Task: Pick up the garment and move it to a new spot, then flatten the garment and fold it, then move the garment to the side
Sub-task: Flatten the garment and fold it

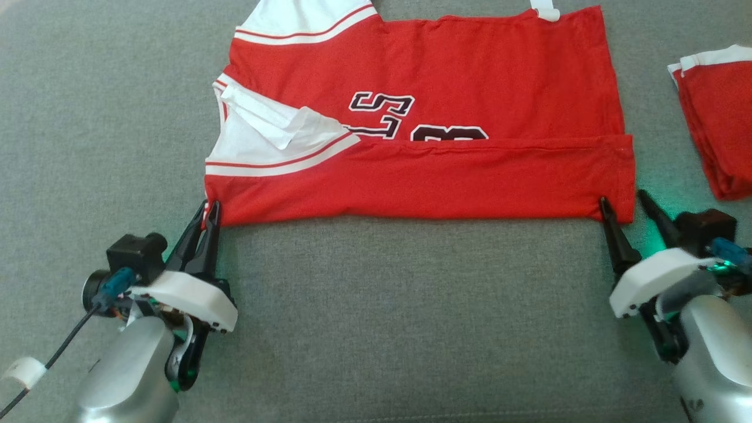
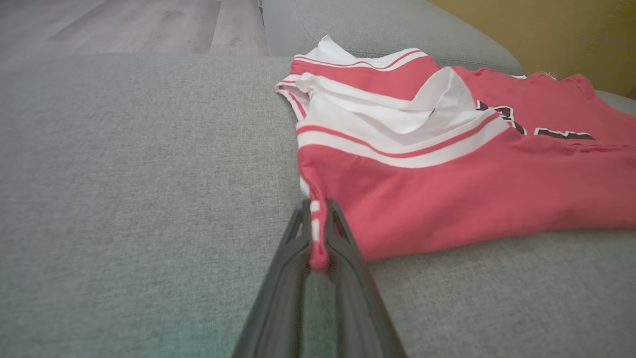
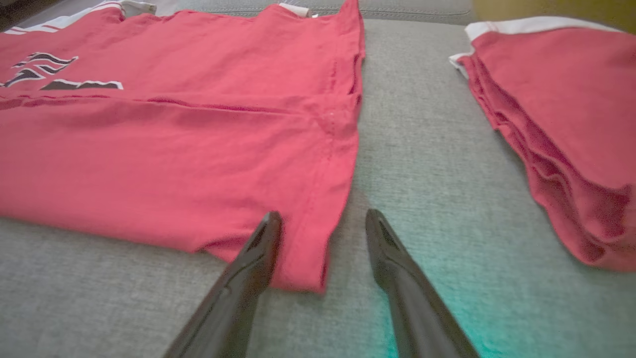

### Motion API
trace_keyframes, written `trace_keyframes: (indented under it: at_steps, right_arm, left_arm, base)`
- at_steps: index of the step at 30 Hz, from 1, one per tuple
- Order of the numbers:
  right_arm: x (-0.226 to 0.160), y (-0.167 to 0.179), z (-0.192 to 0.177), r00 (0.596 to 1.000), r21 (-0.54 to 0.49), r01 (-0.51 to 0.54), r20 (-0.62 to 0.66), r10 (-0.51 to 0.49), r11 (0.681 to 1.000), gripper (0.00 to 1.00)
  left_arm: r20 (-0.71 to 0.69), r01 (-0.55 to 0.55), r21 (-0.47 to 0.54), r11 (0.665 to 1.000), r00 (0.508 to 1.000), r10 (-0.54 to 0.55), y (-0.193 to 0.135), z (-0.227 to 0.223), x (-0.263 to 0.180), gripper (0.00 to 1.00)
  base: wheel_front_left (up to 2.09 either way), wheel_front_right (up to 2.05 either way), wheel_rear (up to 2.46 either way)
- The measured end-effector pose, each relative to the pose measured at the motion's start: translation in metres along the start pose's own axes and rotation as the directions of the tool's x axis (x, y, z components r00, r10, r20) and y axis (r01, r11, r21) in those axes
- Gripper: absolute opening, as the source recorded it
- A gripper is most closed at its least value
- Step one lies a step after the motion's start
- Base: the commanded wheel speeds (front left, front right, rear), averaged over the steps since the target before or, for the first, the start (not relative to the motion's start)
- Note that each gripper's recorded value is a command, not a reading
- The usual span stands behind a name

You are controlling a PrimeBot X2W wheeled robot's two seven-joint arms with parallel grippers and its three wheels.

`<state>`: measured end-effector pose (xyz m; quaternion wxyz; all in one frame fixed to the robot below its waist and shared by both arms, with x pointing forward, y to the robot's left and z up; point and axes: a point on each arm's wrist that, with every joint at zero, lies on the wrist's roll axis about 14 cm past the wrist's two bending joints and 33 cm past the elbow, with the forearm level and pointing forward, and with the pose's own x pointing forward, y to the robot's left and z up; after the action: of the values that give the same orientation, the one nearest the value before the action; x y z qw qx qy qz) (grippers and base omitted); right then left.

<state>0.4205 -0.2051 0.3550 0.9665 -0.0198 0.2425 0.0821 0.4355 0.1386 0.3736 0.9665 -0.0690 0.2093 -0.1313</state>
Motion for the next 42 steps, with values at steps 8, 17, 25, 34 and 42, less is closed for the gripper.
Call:
trace_keyframes:
  at_steps: [8,17,25,34,42]
  right_arm:
    - [-0.011,0.005,0.003,0.999,-0.018,-0.043,-0.030,0.043,0.999,0.00]
    - [-0.055,-0.011,-0.012,0.994,-0.073,-0.064,-0.094,0.057,0.995,0.00]
    - [-0.083,-0.015,-0.023,0.989,-0.089,-0.088,-0.124,0.077,0.992,0.00]
    - [-0.103,-0.006,-0.048,0.979,-0.046,-0.102,-0.181,0.092,0.994,0.25]
    - [-0.099,-0.014,-0.031,0.988,-0.039,-0.071,-0.137,0.065,0.997,1.00]
  left_arm:
    - [0.043,0.016,0.019,1.000,0.999,-0.017,-0.008,0.013,-0.008,0.00]
    - [0.031,0.018,0.028,0.999,0.999,-0.019,-0.022,-0.009,-0.058,0.00]
    - [0.004,0.019,-0.014,1.000,1.000,-0.019,-0.042,-0.032,-0.098,0.00]
    - [-0.008,-0.003,-0.017,1.000,1.000,0.003,-0.043,-0.043,-0.111,0.00]
    - [-0.058,-0.005,-0.023,1.000,0.998,0.003,-0.039,-0.046,-0.102,1.00]
  base:
    - [0.00,0.00,0.00]
    - [0.00,0.00,0.00]
    - [0.00,0.00,0.00]
    - [0.00,0.00,0.00]
    - [0.00,0.00,0.00]
